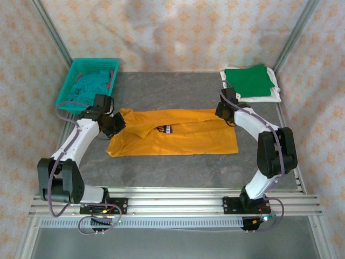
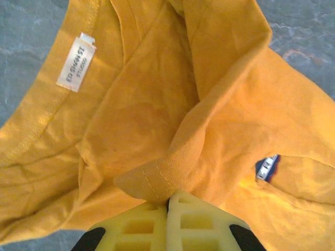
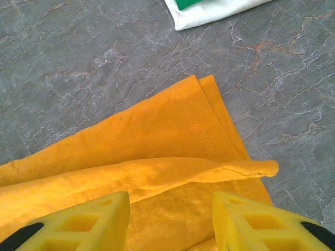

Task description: Fold and stack the t-shirts

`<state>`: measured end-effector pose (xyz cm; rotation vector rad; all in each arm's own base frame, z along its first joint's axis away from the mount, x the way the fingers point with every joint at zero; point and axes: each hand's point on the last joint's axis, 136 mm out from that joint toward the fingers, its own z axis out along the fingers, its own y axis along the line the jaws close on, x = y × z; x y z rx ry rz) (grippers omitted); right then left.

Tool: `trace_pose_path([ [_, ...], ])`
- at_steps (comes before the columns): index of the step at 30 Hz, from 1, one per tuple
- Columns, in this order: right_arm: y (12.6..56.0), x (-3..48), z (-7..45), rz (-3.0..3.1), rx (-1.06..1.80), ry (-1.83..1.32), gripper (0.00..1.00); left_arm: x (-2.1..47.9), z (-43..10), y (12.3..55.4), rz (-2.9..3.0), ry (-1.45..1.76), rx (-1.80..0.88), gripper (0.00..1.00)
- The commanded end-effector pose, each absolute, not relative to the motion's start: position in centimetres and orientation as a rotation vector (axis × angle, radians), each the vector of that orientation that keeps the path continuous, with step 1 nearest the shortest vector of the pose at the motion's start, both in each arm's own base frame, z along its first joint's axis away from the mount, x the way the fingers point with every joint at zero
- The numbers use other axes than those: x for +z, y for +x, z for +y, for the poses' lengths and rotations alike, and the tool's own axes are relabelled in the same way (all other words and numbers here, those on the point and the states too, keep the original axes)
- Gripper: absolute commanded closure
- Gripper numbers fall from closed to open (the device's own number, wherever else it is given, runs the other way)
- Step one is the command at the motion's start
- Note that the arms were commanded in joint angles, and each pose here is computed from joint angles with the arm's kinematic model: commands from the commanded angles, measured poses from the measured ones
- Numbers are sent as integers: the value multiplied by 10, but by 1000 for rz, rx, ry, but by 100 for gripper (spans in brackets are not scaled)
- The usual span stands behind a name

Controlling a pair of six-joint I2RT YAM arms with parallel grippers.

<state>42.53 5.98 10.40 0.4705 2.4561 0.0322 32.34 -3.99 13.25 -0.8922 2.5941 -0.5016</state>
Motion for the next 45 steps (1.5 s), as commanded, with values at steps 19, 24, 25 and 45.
trace_pose_path([
  [19, 433, 117, 65, 2434, 63, 462, 54, 101, -61, 265, 2590, -1165, -703, 100],
  [24, 434, 112, 66, 2446, 64, 459, 54, 54, -46, 243, 2690, -1197, -528, 90],
  [25, 434, 112, 66, 2447, 67, 461, 54, 50, -47, 244, 2692, -1194, -535, 85],
  [45, 417, 100, 160, 2453, 349, 267, 54, 99, -110, 326, 2746, -34, -2, 54],
])
